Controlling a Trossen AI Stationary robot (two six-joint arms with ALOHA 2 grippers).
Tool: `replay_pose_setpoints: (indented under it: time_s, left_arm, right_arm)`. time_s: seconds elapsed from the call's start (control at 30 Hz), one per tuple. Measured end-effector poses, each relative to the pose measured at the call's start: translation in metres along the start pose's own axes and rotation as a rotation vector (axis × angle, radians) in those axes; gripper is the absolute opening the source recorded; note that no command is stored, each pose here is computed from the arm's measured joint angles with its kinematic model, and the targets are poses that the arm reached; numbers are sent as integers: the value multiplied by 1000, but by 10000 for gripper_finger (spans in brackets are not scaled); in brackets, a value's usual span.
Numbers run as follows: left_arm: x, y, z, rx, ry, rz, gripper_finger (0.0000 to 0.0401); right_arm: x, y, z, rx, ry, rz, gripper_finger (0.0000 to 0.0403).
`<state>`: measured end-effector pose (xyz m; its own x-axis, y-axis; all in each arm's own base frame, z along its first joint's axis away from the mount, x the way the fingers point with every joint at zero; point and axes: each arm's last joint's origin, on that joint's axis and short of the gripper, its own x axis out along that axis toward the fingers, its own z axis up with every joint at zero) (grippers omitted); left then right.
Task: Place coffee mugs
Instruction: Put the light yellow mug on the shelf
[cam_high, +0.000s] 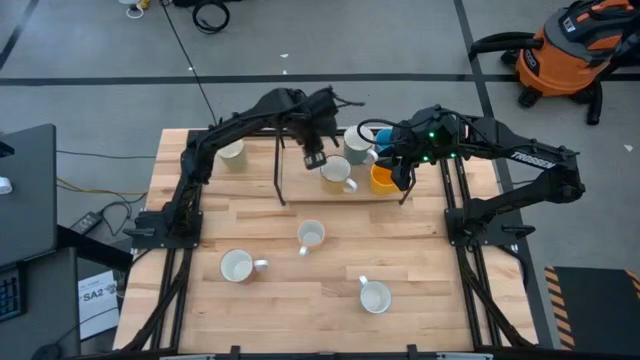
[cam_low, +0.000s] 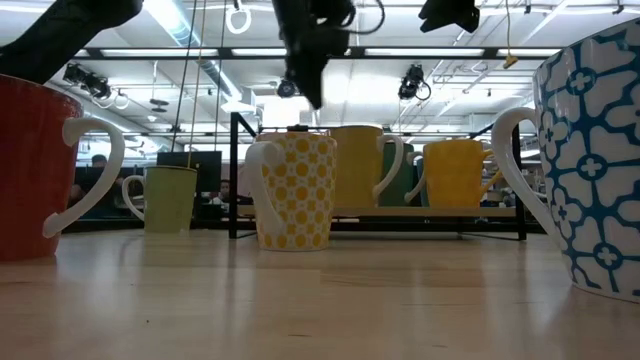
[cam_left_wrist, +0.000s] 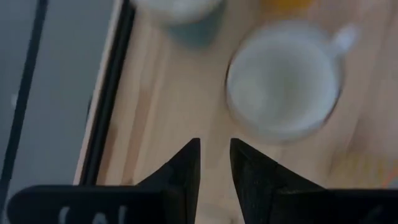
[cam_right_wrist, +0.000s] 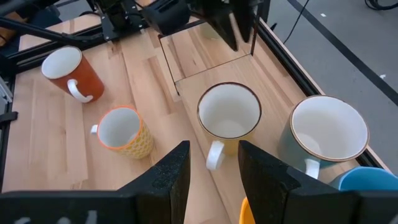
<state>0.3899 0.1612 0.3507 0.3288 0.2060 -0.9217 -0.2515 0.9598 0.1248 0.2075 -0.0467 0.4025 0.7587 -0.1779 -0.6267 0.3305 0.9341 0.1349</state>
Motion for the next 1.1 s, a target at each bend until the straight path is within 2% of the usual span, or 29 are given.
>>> replay_pose_setpoints:
  time_s: [0.17, 0.4, 0.63, 0.97, 1.1]
  left_arm:
    - [18, -9, -16, 4, 185, -6, 94]
    - [52, -31, -23, 50, 250, -28, 94]
    - [78, -50, -18, 81, 160, -29, 94]
    - [80, -53, 4, 66, -77, -19, 94]
    - [81, -53, 7, 65, -105, -22, 94]
  right_arm:
    - [0, 0, 0, 0, 3, 0, 140]
    - [0, 0, -1, 0, 11, -2, 140]
    - [0, 0, -1, 0, 10, -2, 140]
    - [0, 0, -1, 0, 10, -3, 140]
    - [0, 0, -1, 3, 10, -3, 140]
